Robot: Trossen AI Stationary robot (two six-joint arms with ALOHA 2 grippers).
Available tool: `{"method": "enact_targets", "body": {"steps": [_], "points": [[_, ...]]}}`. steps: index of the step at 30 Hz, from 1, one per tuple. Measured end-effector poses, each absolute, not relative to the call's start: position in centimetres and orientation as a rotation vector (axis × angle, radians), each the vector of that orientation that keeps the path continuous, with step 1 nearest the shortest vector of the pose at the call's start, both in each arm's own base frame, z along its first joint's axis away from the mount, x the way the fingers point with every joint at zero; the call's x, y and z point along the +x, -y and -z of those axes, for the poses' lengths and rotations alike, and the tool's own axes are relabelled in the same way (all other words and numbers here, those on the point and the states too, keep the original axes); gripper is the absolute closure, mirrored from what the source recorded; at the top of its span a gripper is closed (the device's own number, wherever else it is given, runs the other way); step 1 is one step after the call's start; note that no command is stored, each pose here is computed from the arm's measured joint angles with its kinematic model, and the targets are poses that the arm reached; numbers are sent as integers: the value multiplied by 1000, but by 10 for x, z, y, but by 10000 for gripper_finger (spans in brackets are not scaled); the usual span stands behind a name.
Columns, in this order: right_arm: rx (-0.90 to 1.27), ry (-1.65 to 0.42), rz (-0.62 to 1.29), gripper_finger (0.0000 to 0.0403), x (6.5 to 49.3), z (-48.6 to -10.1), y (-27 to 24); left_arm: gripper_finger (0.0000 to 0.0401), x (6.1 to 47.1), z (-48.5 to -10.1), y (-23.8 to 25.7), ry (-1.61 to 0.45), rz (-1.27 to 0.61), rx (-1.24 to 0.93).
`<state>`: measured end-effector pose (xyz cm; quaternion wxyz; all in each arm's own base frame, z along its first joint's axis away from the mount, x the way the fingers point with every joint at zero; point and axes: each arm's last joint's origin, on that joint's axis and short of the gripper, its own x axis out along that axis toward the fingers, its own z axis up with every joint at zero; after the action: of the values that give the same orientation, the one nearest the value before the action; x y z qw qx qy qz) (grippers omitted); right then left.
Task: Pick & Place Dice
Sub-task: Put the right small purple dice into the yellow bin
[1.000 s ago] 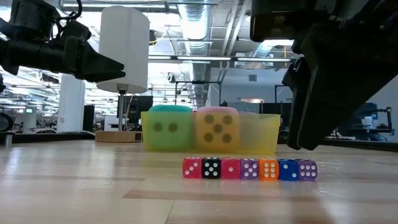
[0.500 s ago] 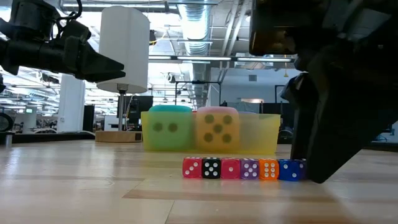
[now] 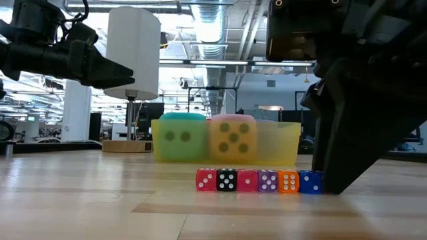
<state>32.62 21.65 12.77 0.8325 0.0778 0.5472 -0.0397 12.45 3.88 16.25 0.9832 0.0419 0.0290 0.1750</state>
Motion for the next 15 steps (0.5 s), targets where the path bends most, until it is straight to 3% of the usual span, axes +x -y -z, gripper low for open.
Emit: {"method": "enact_targets", "body": {"steps": [15], "points": [[159, -1175, 87, 306, 325, -127, -216, 9, 124, -163, -39, -58, -352, 84]]}}
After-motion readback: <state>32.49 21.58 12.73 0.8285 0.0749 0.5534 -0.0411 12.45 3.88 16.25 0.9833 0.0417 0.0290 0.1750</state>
